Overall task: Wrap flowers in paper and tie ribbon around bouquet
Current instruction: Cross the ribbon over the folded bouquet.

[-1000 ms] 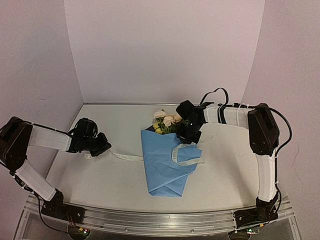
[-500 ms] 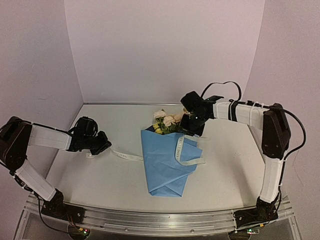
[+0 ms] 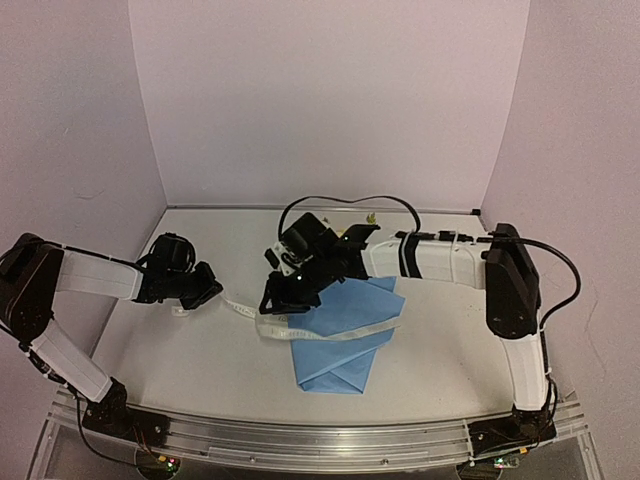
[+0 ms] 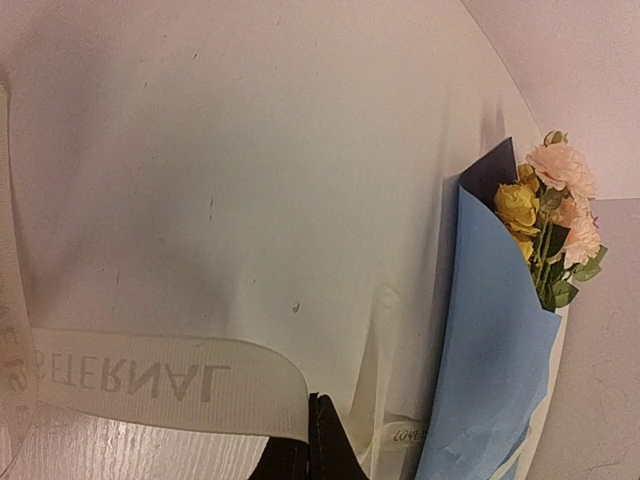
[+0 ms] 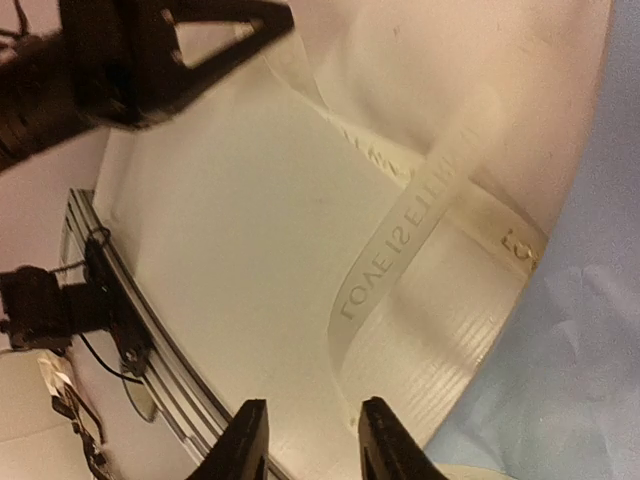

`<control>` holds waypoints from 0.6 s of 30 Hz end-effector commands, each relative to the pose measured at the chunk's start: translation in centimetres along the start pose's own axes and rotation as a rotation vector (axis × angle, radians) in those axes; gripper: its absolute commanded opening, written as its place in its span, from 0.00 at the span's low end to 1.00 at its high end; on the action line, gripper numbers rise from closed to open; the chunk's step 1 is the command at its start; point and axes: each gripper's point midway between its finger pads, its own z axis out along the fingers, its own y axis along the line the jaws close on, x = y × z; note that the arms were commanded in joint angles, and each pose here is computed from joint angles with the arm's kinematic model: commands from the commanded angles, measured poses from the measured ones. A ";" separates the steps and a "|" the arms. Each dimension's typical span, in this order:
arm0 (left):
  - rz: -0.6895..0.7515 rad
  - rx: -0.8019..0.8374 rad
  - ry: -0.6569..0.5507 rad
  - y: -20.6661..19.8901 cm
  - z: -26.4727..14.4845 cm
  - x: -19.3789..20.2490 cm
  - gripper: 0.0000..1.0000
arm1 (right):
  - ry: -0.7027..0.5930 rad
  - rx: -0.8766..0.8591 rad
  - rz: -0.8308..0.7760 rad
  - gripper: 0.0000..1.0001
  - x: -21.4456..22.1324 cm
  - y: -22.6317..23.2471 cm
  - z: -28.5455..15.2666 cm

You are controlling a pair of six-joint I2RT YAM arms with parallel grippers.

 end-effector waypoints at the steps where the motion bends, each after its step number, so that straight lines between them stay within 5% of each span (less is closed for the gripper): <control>1: 0.016 0.052 -0.043 -2.4 -0.2 -1.8 0.00 | -0.026 0.021 -0.035 0.51 -1.0 -1.6 -2.5; 6: 0.045 0.077 -0.056 -3.6 0.0 -2.6 0.00 | -0.078 0.126 -0.017 0.64 -1.7 -3.1 -4.6; 12: 0.070 0.064 -0.079 -4.9 0.3 -4.3 0.00 | -0.143 0.190 0.074 0.68 -3.4 -5.5 -6.5; 18: 0.029 0.080 -0.025 -4.4 0.8 -3.1 0.00 | -0.047 0.192 0.035 0.66 -3.6 -3.7 -2.4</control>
